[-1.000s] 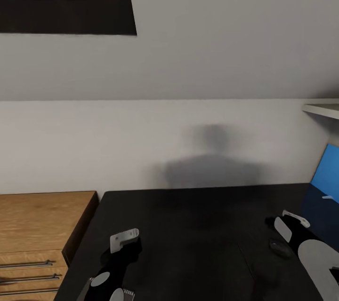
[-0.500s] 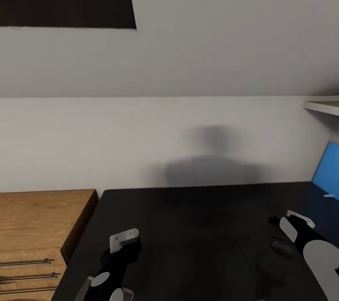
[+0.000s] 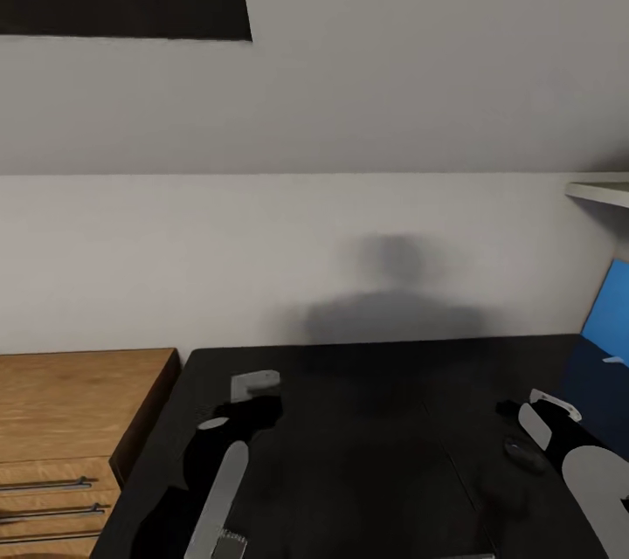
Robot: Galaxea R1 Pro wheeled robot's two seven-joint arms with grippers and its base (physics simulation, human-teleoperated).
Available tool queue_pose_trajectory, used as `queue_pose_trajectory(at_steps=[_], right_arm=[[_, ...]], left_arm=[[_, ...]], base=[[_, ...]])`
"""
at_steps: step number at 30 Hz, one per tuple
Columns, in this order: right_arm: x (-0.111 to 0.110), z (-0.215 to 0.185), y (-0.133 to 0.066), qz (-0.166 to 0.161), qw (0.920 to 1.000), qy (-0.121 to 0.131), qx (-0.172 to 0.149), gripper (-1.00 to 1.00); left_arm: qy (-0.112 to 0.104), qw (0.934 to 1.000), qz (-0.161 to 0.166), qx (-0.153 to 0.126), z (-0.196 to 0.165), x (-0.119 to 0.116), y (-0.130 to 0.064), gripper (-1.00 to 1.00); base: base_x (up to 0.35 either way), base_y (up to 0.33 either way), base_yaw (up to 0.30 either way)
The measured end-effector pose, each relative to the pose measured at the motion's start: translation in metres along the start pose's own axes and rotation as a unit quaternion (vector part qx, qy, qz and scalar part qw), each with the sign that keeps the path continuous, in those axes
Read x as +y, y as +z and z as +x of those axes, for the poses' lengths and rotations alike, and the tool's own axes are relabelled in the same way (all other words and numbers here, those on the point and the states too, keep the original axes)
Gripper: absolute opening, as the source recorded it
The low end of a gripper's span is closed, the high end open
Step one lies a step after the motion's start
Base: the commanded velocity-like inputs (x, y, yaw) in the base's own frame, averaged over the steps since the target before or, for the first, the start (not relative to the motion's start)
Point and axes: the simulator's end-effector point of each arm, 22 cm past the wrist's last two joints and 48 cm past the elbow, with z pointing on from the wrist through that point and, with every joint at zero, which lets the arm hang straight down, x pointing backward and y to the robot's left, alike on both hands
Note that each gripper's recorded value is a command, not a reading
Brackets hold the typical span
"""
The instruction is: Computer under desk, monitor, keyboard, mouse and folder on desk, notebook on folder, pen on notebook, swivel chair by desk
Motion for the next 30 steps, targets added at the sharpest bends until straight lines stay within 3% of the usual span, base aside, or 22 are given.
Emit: queue_pose_trajectory(at_steps=[1,3,5,9,13,21,25,30], right_arm=[[-0.001,0.001,0.001,0.000,1.0000,0.000,0.001,1.00],[-0.001,0.002,0.003,0.000,1.0000,0.000,0.001,1.00],[-0.001,0.004,0.005,0.000,1.0000,0.000,0.001,1.00],[-0.001,0.007,0.010,0.000,1.0000,0.000,0.001,1.00],[-0.001,0.012,0.014,0.000,1.0000,-0.001,0.002,1.00],[-0.007,0.018,0.023,0.004,1.0000,-0.002,0.004,1.00],[-0.028,0.029,0.026,0.013,0.9991,-0.005,0.040,1.00],[-0.029,0.033,0.026,0.012,0.9987,-0.006,0.050,1.00]], left_arm=[[0.012,0.9993,0.023,0.028,-0.017,-0.015,0.012,1.00],[0.013,0.9980,0.043,0.044,-0.031,-0.028,0.024,1.00],[0.002,0.9949,0.073,0.070,-0.043,-0.047,0.037,1.00],[-0.017,0.9908,0.100,0.090,-0.058,-0.062,0.049,1.00],[-0.020,0.9933,0.074,0.086,-0.077,-0.054,0.055,1.00],[-0.022,0.9953,0.064,0.070,-0.082,-0.049,0.057,1.00],[-0.030,0.9962,0.070,0.042,-0.101,-0.050,0.047,1.00],[-0.032,0.9962,0.073,0.035,-0.106,-0.051,0.044,1.00]], base=[[0.000,0.000,0.000],[0.000,0.000,0.000],[0.000,0.000,0.000],[0.000,0.000,0.000],[0.000,0.000,0.000],[0.000,0.000,0.000],[0.000,0.000,0.000],[0.000,0.000,0.000]])
